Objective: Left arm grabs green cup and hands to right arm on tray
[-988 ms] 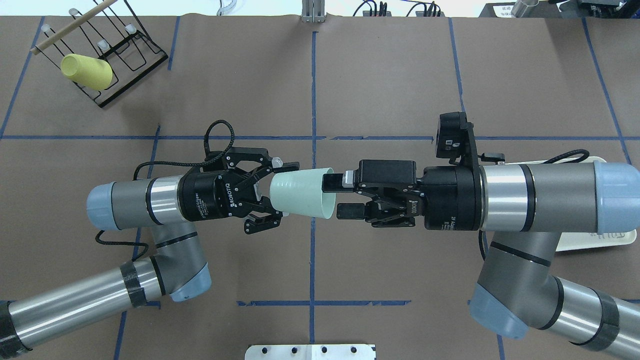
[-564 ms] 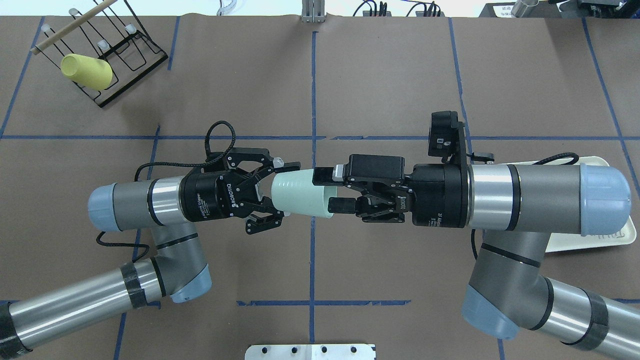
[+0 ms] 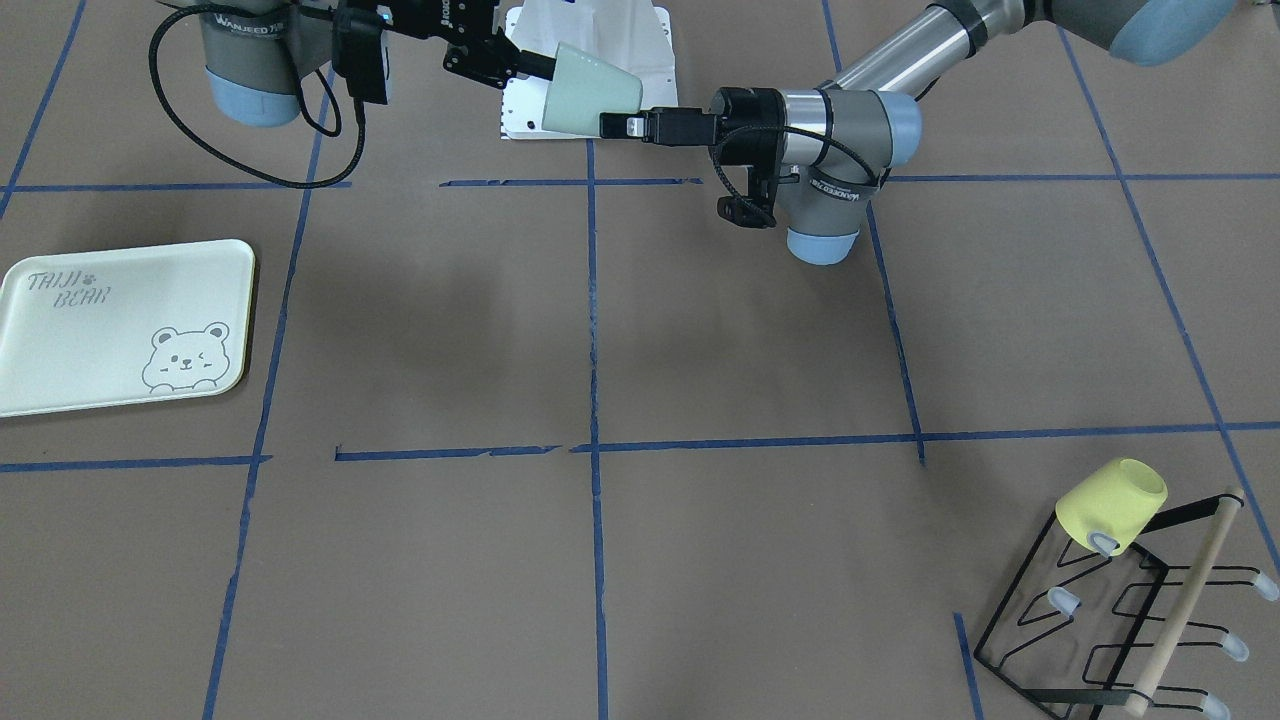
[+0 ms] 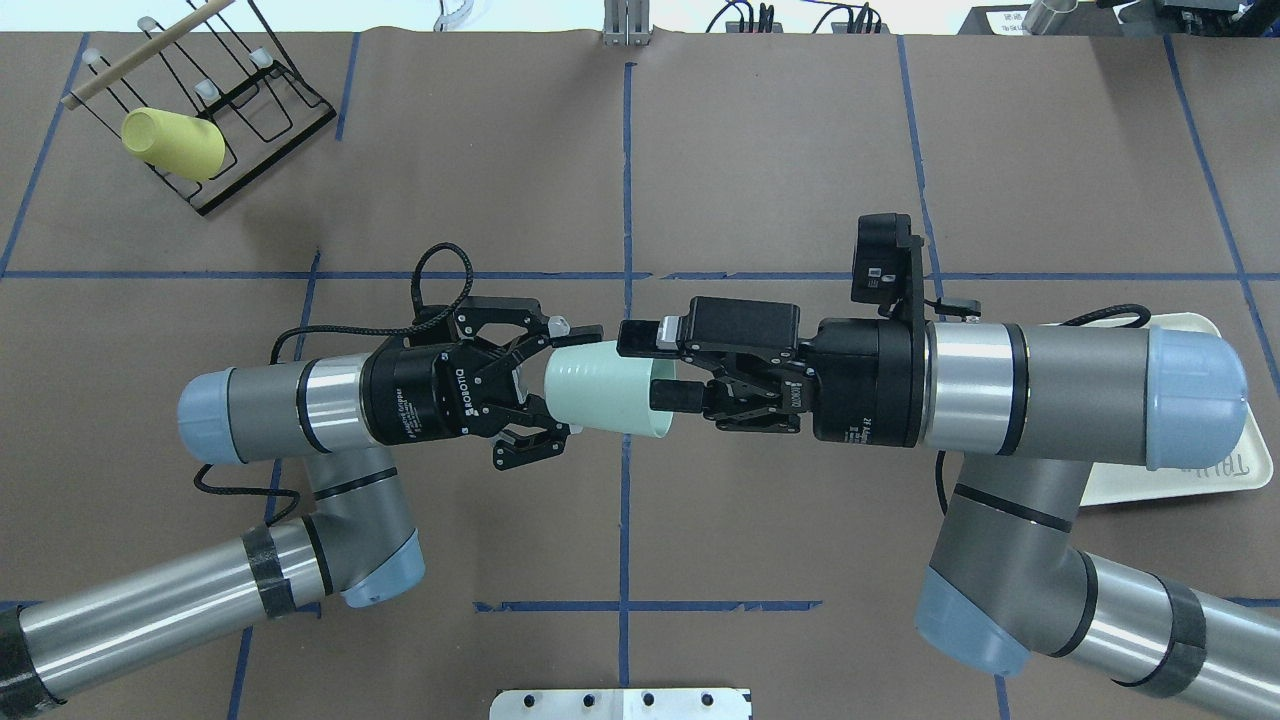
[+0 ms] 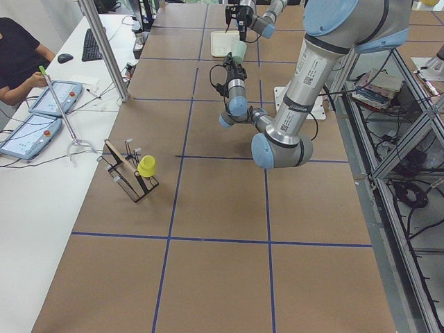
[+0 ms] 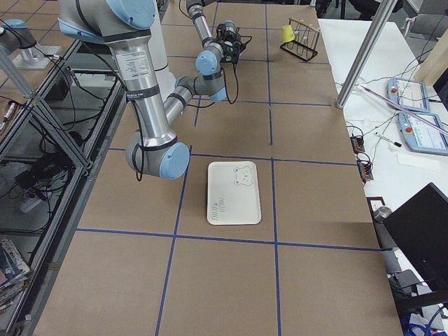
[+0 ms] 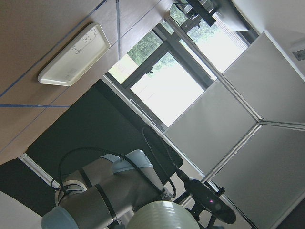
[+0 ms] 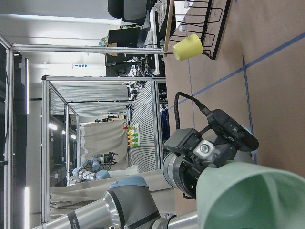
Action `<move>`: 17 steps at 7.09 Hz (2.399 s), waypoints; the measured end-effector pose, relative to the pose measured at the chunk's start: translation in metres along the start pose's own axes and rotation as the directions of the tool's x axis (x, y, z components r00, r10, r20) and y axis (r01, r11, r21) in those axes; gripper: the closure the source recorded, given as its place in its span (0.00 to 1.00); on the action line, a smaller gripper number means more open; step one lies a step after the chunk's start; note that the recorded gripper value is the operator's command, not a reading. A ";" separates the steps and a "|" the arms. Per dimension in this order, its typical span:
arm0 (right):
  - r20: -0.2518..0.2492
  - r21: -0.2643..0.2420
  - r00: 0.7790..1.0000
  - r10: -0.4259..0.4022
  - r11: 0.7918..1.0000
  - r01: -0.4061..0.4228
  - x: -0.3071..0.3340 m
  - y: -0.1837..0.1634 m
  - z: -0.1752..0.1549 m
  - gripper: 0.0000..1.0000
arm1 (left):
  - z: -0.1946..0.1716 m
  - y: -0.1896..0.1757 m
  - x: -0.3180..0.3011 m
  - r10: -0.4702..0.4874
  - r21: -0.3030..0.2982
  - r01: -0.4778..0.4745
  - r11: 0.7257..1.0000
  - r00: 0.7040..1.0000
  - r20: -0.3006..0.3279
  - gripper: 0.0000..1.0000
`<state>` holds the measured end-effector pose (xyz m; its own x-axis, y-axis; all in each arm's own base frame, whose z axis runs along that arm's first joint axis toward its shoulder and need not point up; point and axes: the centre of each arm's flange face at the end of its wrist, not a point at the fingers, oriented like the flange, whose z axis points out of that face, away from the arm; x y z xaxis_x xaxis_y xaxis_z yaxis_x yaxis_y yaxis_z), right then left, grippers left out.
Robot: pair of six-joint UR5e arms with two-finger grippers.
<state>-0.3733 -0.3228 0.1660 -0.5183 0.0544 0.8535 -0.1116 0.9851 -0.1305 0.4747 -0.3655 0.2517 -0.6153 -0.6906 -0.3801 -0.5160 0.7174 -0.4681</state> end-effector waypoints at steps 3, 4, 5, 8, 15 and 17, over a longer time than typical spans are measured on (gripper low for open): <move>-0.002 -0.001 1.000 -0.010 1.000 0.010 0.002 -0.001 0.002 0.94 | 0.003 0.001 0.000 -0.002 0.003 0.002 1.000 1.000 -0.010 0.85; -0.004 -0.003 1.000 -0.009 1.000 0.009 0.003 0.000 0.003 0.99 | 0.003 0.001 0.000 -0.002 0.002 0.002 1.000 1.000 -0.013 0.79; -0.006 -0.006 1.000 -0.006 1.000 0.006 0.005 0.002 0.004 1.00 | 0.003 0.002 0.001 -0.001 -0.001 0.001 1.000 1.000 -0.014 0.62; -0.010 -0.007 1.000 0.004 1.000 -0.004 0.007 0.002 0.005 1.00 | 0.006 0.008 0.006 -0.004 0.006 0.004 1.000 1.000 -0.013 0.00; -0.003 0.003 1.000 -0.002 1.000 0.002 0.007 -0.002 -0.007 1.00 | -0.028 0.003 0.025 0.025 0.085 -0.024 0.996 1.000 -0.006 0.00; -0.036 0.034 0.999 -0.001 0.999 0.002 0.035 -0.012 -0.042 1.00 | -0.051 -0.012 0.053 0.069 0.158 -0.067 0.985 0.998 -0.006 0.00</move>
<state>-0.3544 -0.3262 0.2189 -0.4870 0.0597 0.8714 -0.1410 0.9792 -0.1459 0.4176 -0.4062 0.2776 -0.6532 -0.6389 -0.4063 -0.3730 0.7385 -0.5617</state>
